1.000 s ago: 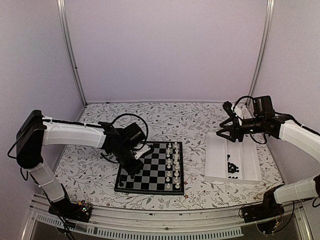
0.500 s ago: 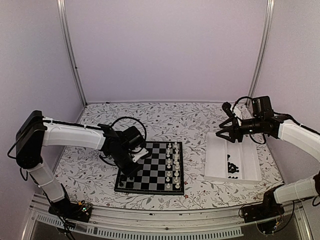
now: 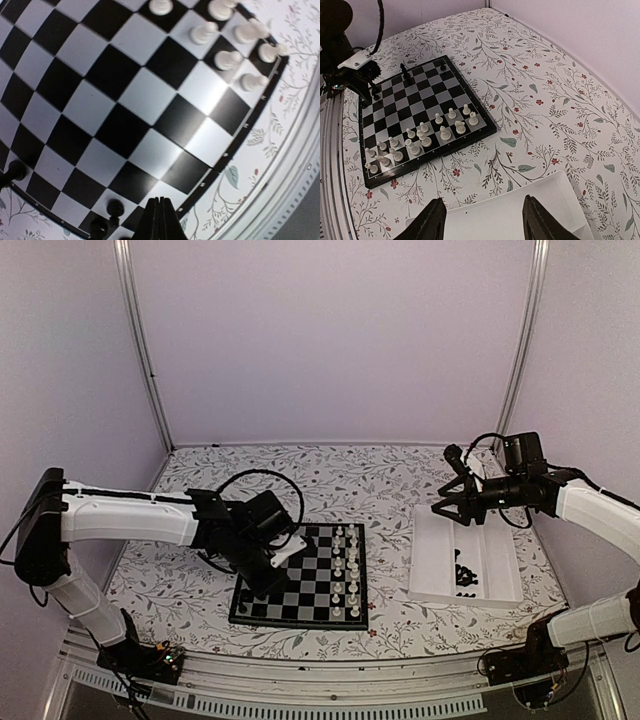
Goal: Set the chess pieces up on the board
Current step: Adjust the chess piece on the chessboard.
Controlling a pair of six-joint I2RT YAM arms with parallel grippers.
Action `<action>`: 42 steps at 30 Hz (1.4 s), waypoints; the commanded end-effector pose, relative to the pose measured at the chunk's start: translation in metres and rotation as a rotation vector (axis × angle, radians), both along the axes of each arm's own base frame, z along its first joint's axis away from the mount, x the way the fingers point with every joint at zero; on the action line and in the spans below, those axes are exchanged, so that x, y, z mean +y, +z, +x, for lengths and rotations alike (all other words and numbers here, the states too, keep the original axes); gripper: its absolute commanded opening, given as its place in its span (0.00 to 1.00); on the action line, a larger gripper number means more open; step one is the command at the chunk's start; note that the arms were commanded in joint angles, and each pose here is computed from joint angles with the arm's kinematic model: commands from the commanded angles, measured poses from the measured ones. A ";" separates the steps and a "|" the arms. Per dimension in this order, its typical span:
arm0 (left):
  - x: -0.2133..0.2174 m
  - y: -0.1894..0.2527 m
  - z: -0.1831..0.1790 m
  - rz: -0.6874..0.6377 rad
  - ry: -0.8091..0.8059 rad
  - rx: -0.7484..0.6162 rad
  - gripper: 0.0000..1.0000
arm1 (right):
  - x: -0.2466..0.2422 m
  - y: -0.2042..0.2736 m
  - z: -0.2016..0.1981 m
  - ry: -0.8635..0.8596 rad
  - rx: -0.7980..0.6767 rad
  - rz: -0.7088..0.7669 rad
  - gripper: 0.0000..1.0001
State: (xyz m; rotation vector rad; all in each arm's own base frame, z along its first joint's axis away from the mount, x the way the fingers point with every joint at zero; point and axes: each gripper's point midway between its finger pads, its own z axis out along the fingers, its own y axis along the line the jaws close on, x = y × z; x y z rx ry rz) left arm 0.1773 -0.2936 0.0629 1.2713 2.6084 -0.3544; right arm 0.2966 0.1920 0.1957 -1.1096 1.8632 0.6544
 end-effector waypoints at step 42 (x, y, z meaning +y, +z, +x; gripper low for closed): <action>0.024 -0.037 -0.043 0.222 -0.056 0.103 0.00 | 0.000 -0.001 -0.001 0.017 -0.004 0.002 0.56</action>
